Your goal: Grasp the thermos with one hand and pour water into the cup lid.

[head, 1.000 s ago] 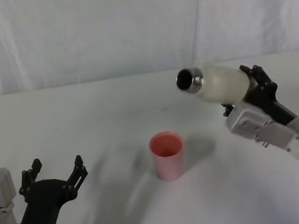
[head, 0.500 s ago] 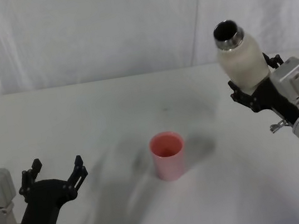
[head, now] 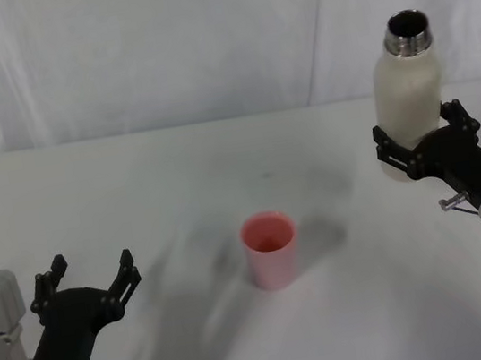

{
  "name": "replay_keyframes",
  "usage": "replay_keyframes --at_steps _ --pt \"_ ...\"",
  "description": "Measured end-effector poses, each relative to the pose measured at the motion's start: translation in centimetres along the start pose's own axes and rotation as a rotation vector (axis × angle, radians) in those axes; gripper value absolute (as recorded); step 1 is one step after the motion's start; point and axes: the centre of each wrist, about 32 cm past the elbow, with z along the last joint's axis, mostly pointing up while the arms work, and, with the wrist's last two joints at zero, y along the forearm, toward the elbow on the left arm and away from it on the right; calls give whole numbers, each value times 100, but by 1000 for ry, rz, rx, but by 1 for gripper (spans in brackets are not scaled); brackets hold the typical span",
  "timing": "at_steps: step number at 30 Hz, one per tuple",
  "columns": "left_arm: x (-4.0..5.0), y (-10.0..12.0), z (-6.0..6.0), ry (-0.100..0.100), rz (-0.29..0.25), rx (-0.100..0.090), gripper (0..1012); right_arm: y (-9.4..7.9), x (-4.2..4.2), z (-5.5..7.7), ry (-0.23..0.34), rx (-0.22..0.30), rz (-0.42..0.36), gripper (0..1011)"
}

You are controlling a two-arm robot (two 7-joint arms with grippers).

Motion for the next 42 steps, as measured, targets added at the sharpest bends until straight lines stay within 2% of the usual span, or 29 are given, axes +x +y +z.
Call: replay_keyframes --at_steps 2,6,13,27,42 --pt "0 0 0 0 0 0 1001 -4 -1 -5 13 -1 1 962" --pt "0 0 0 0 0 0 1001 -24 -9 -34 89 -18 8 962" --pt "0 0 0 0 0 0 1001 -32 -4 -38 127 -58 19 962" --pt "0 0 0 0 0 0 1001 -8 -15 -35 154 -91 24 962" --pt "0 0 0 0 0 0 1001 103 -122 -200 182 -82 -4 962"
